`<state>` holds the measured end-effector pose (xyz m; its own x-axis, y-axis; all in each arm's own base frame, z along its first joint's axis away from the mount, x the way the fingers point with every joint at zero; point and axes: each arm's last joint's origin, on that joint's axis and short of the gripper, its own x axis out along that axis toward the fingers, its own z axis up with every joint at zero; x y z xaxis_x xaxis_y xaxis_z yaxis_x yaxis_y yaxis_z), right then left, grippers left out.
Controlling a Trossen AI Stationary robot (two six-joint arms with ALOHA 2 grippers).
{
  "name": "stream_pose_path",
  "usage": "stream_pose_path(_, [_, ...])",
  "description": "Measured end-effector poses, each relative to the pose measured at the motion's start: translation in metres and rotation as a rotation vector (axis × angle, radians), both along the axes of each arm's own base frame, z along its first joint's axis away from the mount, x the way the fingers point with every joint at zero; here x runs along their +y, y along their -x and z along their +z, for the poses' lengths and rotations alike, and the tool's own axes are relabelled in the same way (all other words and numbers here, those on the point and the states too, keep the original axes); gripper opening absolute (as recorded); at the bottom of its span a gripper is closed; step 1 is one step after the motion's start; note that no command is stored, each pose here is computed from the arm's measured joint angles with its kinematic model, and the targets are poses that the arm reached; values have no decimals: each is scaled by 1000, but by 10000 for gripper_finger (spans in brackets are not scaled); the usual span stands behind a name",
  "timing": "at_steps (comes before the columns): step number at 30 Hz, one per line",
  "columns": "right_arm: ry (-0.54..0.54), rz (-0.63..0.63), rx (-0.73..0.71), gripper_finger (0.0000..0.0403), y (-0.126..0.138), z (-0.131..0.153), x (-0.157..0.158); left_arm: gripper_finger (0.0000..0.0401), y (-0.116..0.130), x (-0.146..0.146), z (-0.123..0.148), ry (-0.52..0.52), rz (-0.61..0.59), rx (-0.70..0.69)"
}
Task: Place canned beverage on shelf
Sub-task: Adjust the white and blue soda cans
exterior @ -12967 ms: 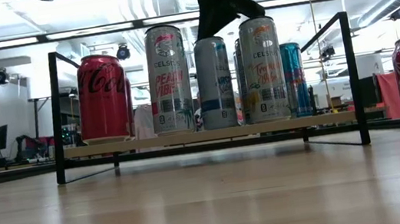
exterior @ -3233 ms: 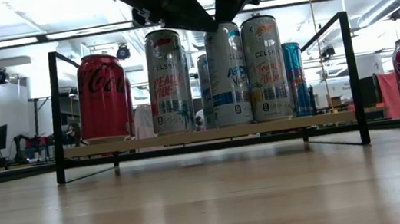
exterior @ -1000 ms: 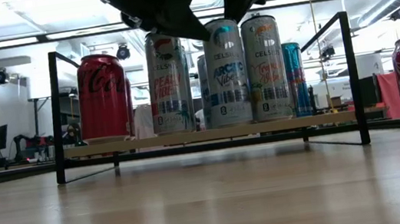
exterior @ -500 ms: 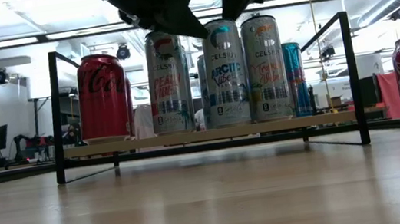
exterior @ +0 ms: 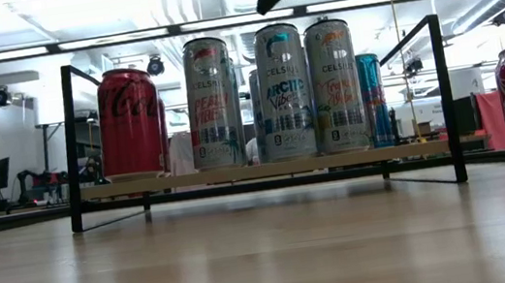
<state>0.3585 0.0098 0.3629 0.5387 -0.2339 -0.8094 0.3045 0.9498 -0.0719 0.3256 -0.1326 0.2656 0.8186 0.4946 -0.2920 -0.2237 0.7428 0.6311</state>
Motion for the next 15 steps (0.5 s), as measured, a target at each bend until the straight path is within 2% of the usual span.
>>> stream_pose_path(4, [13,19,-34,9,-3,2,0,0,16,9,16,-60,-11,65])
stream_pose_path(9, [59,-10,-70,9,-6,5,-2,0,42,29,37,-65,-24,56])
stream_pose_path(15, [52,-130,-145,9,-9,8,-11,0,81,48,47,-22,-228,-8])
